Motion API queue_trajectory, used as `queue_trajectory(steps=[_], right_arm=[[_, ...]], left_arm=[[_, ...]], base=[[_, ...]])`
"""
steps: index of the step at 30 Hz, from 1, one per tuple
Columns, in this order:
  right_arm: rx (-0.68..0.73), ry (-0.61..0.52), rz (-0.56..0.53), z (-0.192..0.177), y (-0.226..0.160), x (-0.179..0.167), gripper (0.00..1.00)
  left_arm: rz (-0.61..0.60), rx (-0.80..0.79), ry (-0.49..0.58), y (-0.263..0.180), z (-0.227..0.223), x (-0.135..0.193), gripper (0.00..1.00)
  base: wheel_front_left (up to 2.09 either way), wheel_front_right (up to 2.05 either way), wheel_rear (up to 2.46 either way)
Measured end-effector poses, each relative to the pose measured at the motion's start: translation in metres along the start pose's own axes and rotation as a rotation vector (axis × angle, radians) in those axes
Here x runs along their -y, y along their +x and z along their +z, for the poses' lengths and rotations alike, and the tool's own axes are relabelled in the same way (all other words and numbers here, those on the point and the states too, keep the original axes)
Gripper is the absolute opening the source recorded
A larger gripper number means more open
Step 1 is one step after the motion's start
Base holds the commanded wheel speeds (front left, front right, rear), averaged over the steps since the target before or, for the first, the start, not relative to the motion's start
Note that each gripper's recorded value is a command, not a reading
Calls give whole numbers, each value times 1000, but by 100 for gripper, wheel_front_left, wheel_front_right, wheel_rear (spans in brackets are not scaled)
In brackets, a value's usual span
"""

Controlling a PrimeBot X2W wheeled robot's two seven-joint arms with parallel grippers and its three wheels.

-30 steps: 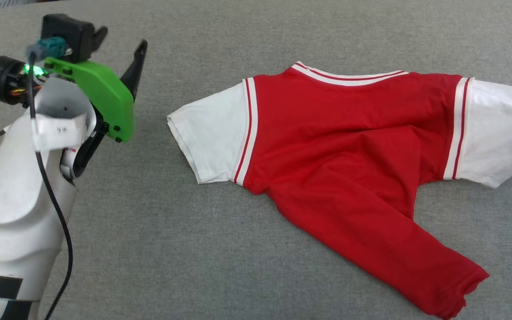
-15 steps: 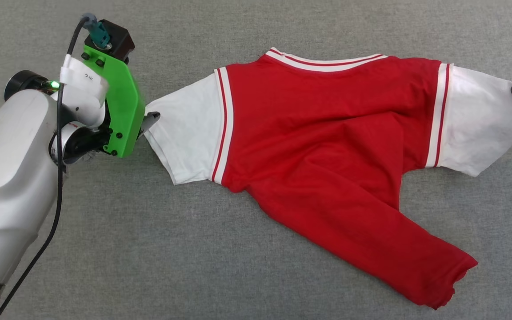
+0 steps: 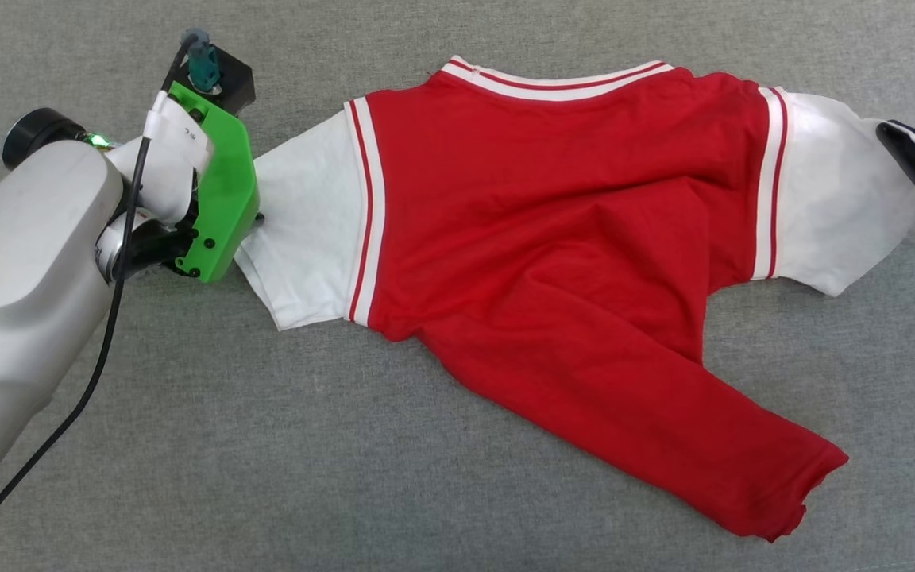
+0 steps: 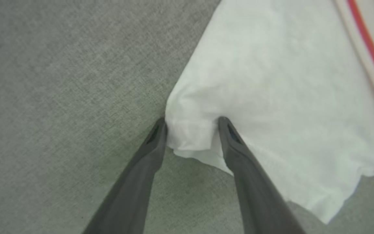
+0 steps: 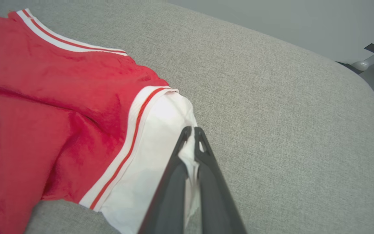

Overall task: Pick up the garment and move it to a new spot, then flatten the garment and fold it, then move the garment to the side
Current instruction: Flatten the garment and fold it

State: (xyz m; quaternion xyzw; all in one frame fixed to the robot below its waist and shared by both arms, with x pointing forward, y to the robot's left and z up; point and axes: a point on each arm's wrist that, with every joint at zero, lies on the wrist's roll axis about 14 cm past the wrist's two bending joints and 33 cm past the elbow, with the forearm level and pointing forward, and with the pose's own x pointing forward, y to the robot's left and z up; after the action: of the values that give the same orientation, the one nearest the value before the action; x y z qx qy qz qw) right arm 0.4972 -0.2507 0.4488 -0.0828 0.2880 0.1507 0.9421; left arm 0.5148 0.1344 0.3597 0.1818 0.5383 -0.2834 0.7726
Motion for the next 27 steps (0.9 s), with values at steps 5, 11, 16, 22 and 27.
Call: queue_trajectory(steps=[5, 11, 16, 22, 27], right_arm=[[50, 3, 1, 14, 1, 0, 0], [139, -21, -7, 46, -8, 1, 0], [213, -40, -24, 72, -23, 5, 0], [376, -86, -68, 127, -47, 15, 0], [495, -106, -88, 168, -67, 16, 0]], left_arm=[[-6, 42, 27, -3, 2, 5, 0], [37, 224, 30, -28, 22, -2, 0], [101, 473, 58, -79, 65, -11, 0], [179, 736, 121, -152, 102, -14, 0], [275, 924, 203, -219, 125, -15, 0]], base=[[0, 0, 0], [0, 0, 0], [0, 0, 0], [0, 0, 0], [0, 0, 0]])
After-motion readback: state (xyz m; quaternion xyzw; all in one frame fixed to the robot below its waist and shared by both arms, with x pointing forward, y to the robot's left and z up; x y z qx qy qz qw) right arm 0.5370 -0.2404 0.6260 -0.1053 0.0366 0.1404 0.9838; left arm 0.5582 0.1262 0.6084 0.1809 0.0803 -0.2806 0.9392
